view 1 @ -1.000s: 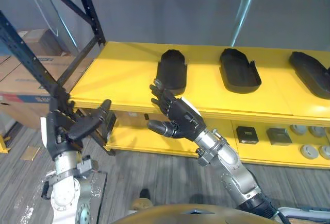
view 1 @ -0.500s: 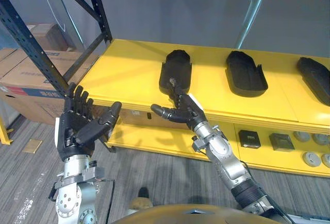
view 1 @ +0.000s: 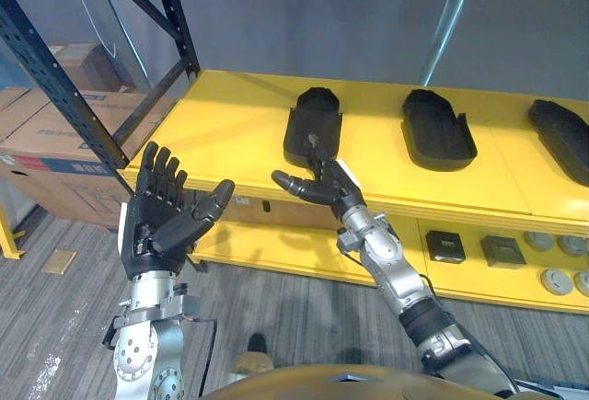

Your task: Walk over and take three plastic housings, then place them on the shelf

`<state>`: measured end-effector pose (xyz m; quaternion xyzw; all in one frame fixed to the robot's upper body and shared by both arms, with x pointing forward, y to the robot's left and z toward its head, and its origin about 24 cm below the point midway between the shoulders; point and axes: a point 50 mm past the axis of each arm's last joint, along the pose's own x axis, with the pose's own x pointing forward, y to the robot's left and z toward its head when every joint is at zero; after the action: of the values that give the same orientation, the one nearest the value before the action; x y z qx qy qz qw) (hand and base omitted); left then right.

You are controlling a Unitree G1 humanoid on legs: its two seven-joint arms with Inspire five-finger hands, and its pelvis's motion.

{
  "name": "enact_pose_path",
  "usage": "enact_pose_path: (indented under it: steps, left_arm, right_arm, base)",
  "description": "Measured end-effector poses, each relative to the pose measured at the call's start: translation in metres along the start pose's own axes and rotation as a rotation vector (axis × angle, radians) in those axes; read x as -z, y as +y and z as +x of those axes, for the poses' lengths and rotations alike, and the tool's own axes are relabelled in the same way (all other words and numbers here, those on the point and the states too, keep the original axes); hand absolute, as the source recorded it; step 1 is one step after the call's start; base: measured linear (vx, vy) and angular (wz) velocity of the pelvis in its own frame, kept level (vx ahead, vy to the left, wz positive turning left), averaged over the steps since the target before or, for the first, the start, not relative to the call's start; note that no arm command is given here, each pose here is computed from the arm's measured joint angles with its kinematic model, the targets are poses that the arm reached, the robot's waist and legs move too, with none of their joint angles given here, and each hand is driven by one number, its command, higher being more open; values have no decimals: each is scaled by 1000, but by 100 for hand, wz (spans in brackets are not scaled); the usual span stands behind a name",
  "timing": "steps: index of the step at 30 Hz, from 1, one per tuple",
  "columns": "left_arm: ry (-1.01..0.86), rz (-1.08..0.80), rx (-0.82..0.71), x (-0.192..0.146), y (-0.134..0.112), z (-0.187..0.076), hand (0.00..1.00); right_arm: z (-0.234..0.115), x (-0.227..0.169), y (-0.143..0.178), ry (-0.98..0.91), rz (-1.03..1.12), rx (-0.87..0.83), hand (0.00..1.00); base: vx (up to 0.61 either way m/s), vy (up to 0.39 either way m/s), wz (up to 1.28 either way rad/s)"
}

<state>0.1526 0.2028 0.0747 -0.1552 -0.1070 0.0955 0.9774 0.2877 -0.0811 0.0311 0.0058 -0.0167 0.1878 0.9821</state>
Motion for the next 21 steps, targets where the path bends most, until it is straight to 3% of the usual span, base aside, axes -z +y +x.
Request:
enact_pose_path:
  steps: [21]
  left_arm:
    - [-3,-30,17,3,-7,4,100]
  right_arm:
    - [27,-9,-15,-53,-65,107,100]
  base:
    - [0,-5,4]
